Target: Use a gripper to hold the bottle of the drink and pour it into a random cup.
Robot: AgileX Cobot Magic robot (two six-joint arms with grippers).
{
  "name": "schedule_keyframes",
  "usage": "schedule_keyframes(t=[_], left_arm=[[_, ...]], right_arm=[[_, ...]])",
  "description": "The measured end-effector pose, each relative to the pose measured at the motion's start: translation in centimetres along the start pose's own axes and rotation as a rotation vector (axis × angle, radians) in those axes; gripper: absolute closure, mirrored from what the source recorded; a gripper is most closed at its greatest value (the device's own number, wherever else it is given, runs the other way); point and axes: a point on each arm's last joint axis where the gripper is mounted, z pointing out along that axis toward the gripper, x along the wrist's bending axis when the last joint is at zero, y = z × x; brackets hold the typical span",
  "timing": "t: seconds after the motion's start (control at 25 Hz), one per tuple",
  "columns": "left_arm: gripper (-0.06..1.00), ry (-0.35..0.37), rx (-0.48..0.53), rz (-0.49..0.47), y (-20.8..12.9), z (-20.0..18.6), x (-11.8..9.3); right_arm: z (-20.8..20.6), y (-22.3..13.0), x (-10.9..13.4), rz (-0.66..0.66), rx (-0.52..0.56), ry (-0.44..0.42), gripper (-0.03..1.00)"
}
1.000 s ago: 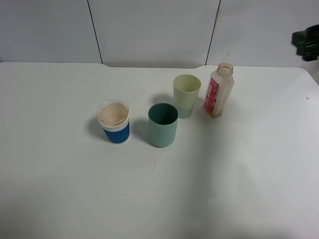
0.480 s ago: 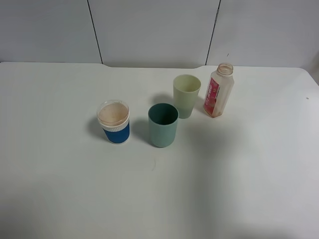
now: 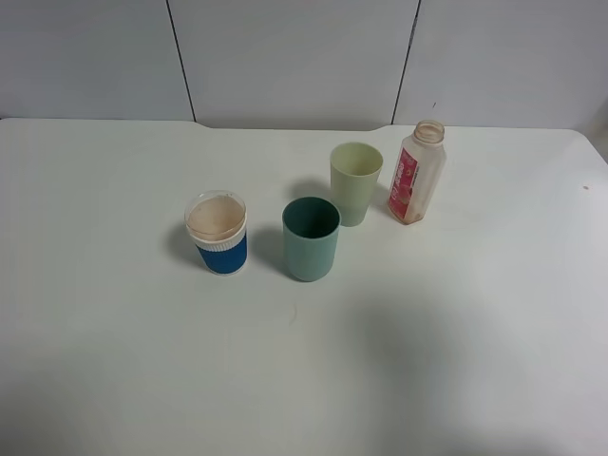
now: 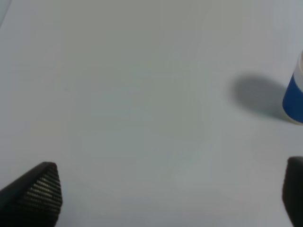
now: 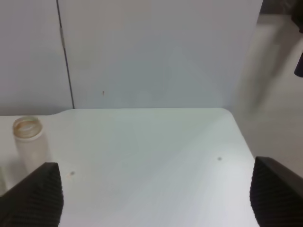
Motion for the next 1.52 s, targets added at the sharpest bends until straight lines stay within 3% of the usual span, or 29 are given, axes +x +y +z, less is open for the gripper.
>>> schedule_keyframes(t=[0.16, 0.36, 0.68, 1.0, 1.52], left_arm=[[0.02, 0.0, 0.0, 0.0, 0.0, 0.0, 0.0], [0.02, 0.0, 0.0, 0.0, 0.0, 0.0, 0.0], [0.02, 0.0, 0.0, 0.0, 0.0, 0.0, 0.0], [0.02, 0.0, 0.0, 0.0, 0.0, 0.0, 0.0], [0.02, 0.0, 0.0, 0.0, 0.0, 0.0, 0.0]], right_arm=[[-1.5, -1.6, 0.1, 0.008, 0.004, 0.005, 0.19], [-1.1, -3.6, 0.5, 0.024, 0.105, 0.031, 0.19], [-1.1, -4.0, 0.5, 0.023, 0.136, 0.034, 0.19], [-1.0, -5.4, 0.7, 0.02, 0.268, 0.044, 0.19], [-0.9, -5.6, 0.6, 0.024, 0.276, 0.029, 0.19]])
